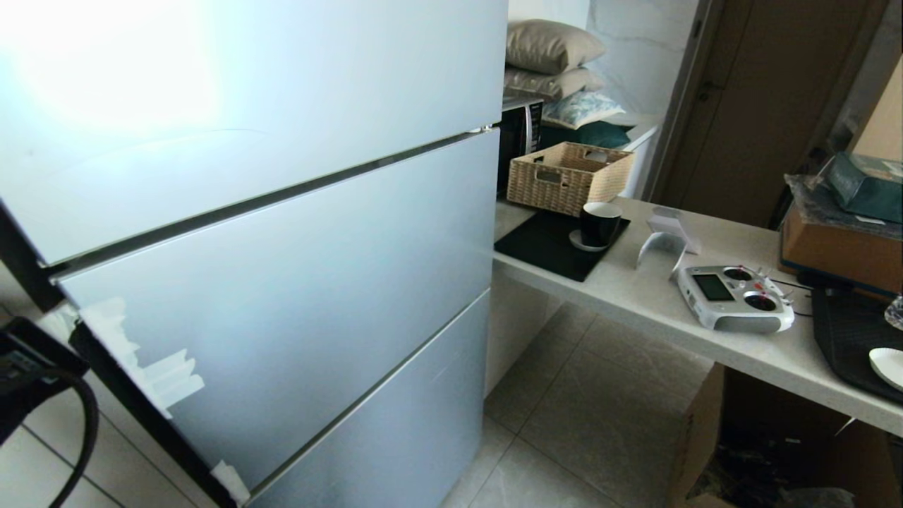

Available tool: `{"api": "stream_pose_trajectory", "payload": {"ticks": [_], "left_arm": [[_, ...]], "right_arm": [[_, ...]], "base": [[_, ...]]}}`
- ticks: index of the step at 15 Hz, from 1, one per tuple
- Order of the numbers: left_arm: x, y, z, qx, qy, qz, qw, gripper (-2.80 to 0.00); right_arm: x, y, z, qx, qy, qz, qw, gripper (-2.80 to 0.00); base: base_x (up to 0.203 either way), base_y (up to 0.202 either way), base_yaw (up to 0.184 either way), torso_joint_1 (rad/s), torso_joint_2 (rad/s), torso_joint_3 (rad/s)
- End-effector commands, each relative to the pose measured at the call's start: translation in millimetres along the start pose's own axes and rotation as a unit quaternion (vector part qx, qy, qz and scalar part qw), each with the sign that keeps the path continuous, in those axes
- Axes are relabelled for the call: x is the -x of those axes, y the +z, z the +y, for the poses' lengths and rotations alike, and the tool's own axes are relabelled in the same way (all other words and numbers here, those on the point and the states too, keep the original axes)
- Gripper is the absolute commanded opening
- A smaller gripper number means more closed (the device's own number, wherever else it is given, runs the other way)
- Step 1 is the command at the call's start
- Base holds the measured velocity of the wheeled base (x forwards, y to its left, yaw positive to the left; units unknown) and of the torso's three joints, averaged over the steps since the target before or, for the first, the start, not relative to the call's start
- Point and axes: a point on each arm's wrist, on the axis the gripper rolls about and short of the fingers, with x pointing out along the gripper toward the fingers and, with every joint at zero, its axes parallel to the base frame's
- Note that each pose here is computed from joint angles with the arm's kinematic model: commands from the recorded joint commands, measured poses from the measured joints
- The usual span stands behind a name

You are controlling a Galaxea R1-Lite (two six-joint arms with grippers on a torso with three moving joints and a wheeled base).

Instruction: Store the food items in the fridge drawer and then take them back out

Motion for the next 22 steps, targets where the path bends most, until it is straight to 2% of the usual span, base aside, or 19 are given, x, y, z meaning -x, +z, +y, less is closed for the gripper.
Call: {"api": "stream_pose_trajectory", "payload": {"ticks": [1,7,13,14,17,22], "left_arm": [[-4,-9,-0.1,-0.003,-0.001,0.022,0.9998,-2.80],[5,-14,1.5,0.000,-0.062,0.044,0.9971,-2.80],[14,-18,2.2,0.003,-0.128,0.065,0.9896,-2.80],[16,-19,1.1,0.004,-0.147,0.072,0.9865,-2.80],[19,-19,-2.9,0.036,-0.206,0.097,0.9732,-2.80],[21,-22,-6.3,0.095,-0.291,0.155,0.9392,-2.80]], "right_arm": [[0,0,0,0.000,0.000,0.001,1.000,-2.80],[0,0,0,0.000,0.000,0.001,1.000,-2.80],[0,0,0,0.000,0.000,0.001,1.000,-2.80],[0,0,0,0.000,0.000,0.001,1.000,-2.80],[0,0,0,0.000,0.000,0.001,1.000,-2.80],[0,0,0,0.000,0.000,0.001,1.000,-2.80]], "base": [[0.000,0.000,0.000,0.000,0.00,0.000],[0.000,0.000,0.000,0.000,0.00,0.000],[0.000,0.000,0.000,0.000,0.00,0.000],[0.000,0.000,0.000,0.000,0.00,0.000],[0.000,0.000,0.000,0.000,0.00,0.000],[0.000,0.000,0.000,0.000,0.00,0.000]]}}
